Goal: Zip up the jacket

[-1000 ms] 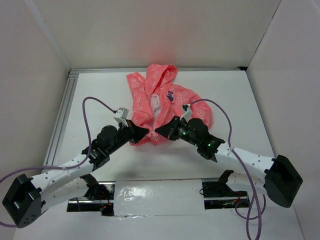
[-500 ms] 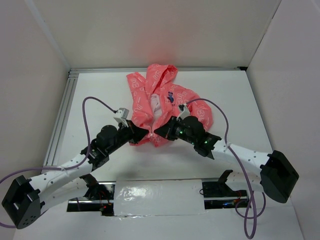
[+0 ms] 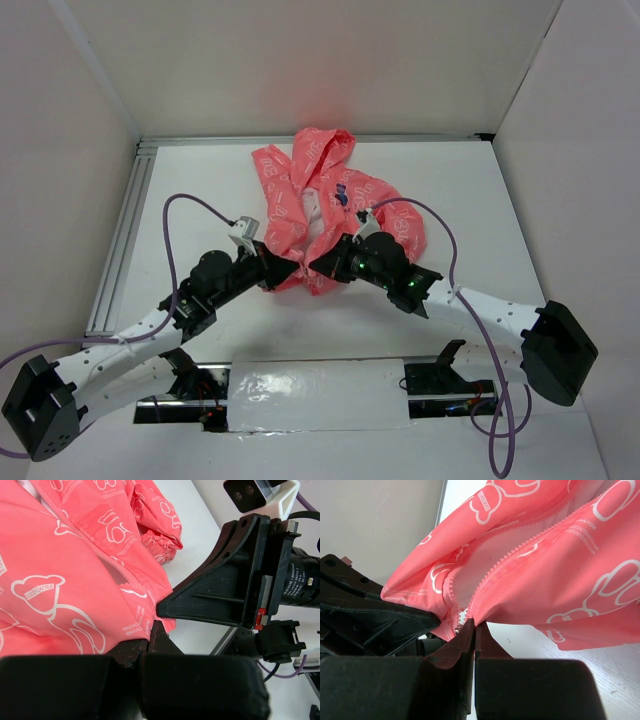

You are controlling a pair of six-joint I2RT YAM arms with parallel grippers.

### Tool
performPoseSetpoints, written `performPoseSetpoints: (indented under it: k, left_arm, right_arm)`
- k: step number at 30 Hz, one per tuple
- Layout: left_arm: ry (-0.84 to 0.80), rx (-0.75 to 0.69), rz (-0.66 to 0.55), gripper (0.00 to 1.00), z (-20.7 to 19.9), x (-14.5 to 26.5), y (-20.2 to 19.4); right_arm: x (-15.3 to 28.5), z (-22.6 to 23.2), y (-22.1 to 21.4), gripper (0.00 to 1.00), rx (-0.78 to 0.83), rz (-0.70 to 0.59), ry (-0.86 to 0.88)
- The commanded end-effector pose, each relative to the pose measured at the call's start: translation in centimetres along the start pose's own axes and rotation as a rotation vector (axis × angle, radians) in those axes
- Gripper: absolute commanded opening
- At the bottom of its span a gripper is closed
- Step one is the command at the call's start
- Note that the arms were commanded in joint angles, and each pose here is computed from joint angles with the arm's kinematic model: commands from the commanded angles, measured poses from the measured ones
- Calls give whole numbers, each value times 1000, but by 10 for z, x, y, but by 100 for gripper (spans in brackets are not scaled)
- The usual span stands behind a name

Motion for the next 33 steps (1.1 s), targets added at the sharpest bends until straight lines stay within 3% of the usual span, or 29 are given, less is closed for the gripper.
performPoseSetpoints:
  k: [1, 26, 27, 28, 29, 33]
  left_arm:
    - [-96, -39, 11, 0, -24, 0, 8]
    - [-25, -18, 76, 0, -9, -9, -5]
    - [-15, -16, 86, 6, -8, -11, -5]
    - [-13, -5, 100, 21, -9, -12, -7]
    - [-14, 5, 99, 23, -11, -14, -5]
    - [-24, 22, 114, 52, -11, -13, -9]
  right_arm:
    - [0, 15, 23, 0, 14, -77, 14]
    - [10, 13, 24, 0, -36, -133, 32]
    - [10, 13, 24, 0, -36, -133, 32]
    - [10, 13, 24, 0, -36, -133, 32]
    - [10, 11, 23, 0, -36, -134, 33]
    - [10, 10, 21, 0, -36, -127, 25]
Point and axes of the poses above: each gripper's point midway between its finger pads, its own x axis back along the fingers, its own z axis along the line the jaws close on, y = z × x, the point moved 4 cm from there along x, back along the fingers, and after that the axes turned 11 degrees about x, right-handed, at the moved point
